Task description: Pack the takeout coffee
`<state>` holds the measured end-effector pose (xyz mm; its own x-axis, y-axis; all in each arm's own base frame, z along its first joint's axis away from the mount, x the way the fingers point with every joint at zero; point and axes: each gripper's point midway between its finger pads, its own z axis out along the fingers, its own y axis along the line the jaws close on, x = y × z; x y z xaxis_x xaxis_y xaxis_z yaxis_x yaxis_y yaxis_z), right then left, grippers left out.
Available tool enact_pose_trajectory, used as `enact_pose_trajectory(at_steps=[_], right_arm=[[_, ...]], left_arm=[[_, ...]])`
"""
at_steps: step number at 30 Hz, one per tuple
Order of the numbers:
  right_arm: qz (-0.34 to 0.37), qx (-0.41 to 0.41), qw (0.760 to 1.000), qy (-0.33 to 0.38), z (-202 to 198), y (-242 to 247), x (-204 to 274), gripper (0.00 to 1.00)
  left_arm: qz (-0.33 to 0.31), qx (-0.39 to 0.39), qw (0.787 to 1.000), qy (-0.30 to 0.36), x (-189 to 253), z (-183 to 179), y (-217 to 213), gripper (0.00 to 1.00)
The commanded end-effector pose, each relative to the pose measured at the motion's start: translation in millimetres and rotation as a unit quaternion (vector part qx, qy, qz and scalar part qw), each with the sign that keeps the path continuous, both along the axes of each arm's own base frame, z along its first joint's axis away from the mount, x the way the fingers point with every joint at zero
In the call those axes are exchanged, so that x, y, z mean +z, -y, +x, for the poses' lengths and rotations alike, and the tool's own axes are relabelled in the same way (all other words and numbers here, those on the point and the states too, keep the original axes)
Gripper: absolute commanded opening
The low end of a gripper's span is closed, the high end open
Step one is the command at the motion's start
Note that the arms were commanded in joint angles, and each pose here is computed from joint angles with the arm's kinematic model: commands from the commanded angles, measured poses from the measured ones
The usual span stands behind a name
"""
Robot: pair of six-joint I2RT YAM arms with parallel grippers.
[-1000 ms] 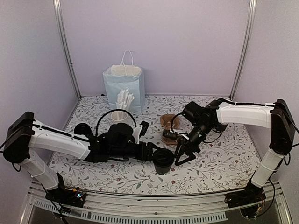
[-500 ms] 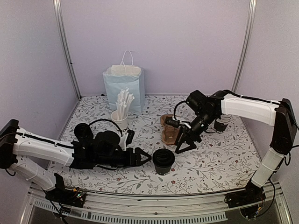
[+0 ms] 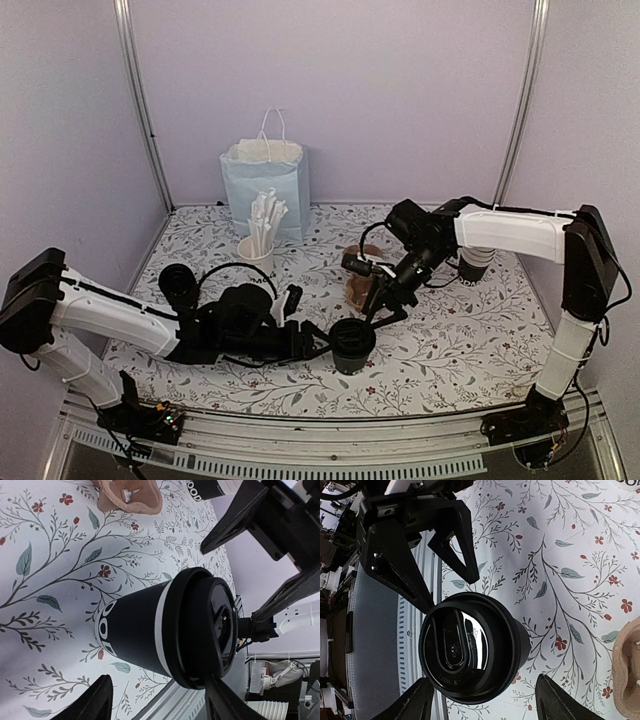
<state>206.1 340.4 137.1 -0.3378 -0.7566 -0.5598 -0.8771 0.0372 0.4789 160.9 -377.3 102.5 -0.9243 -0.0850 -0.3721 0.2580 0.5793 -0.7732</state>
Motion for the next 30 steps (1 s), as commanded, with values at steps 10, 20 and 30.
enact_pose_trajectory(at_steps=[10, 20, 30], right_arm=[[0.007, 0.014, 1.000, -0.018, -34, 17, 4, 0.73], [-0.011, 0.004, 1.000, -0.017, -40, 27, -2, 0.73], [-0.034, -0.014, 0.999, -0.026, -29, 28, -16, 0.72]], left_arm=[[0.002, 0.003, 0.999, 0.039, 9, 33, 5, 0.64], [-0.001, -0.003, 0.999, 0.053, 17, 38, 6, 0.66], [0.001, 0.007, 0.999, 0.040, 20, 37, 3, 0.70]])
